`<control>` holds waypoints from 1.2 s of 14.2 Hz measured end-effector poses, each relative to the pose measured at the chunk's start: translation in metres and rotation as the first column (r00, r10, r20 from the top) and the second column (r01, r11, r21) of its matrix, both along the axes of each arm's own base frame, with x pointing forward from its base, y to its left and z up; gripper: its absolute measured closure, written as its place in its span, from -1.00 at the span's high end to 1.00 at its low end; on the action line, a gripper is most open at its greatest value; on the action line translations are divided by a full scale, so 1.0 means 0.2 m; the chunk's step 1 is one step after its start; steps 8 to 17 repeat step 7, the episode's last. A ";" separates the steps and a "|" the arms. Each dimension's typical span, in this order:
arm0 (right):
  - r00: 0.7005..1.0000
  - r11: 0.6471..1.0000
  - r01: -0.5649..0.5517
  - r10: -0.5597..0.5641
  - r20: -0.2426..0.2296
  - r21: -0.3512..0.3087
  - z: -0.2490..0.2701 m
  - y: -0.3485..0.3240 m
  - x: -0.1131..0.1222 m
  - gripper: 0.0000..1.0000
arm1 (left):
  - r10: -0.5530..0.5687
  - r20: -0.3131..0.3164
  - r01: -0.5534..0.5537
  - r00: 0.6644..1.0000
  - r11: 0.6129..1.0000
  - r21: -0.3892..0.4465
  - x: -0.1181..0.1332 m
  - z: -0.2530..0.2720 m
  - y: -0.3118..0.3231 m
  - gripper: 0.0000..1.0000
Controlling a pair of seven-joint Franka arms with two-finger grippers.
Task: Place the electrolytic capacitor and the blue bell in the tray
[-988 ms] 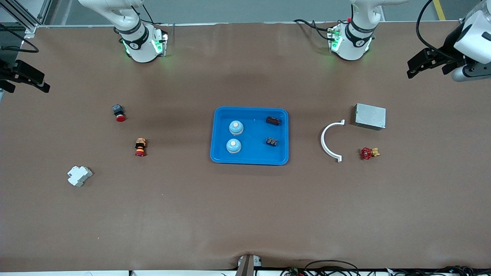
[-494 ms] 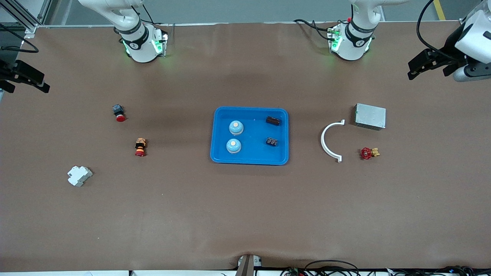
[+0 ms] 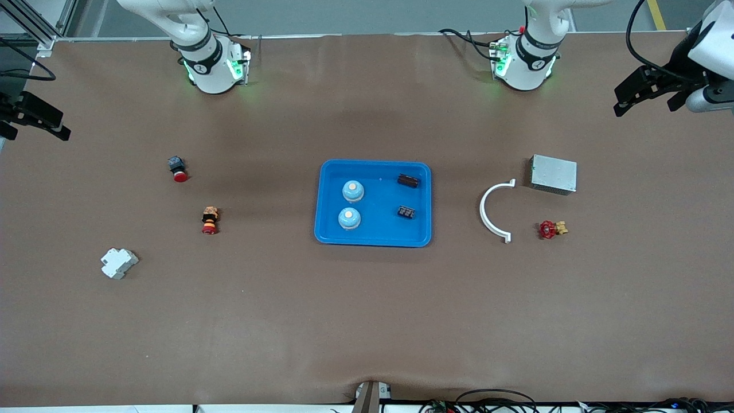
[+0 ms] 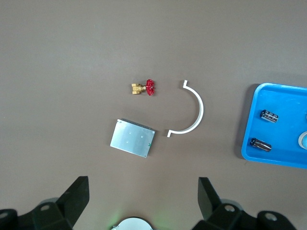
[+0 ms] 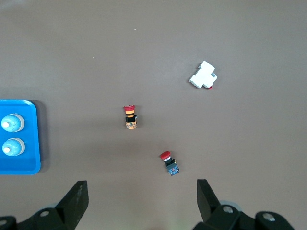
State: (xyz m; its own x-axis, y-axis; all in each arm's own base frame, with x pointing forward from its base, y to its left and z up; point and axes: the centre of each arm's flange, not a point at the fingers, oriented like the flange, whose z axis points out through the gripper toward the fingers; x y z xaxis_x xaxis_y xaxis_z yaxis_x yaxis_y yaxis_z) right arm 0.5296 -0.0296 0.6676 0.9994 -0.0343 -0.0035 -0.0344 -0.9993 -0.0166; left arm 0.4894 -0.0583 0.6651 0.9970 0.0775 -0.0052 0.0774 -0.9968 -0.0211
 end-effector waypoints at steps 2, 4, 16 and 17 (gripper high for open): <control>1.000 1.000 0.001 -0.001 0.000 0.000 0.00 0.00 0.00 1.00 | -0.032 -0.005 0.032 0.999 0.999 0.019 0.00 -0.01 0.01 1.00; 1.000 1.000 0.001 -0.001 0.000 0.000 0.00 0.00 0.00 1.00 | -0.050 -0.006 0.051 0.999 0.998 0.038 0.00 -0.01 0.03 1.00; 1.000 1.000 0.002 -0.002 0.000 0.000 0.00 0.00 0.00 1.00 | -0.054 0.005 0.054 0.999 0.998 0.041 0.01 -0.01 0.03 1.00; 1.000 1.000 0.002 -0.002 0.000 0.000 0.00 0.00 0.00 1.00 | -0.054 0.005 0.054 0.999 0.998 0.041 0.01 -0.01 0.03 1.00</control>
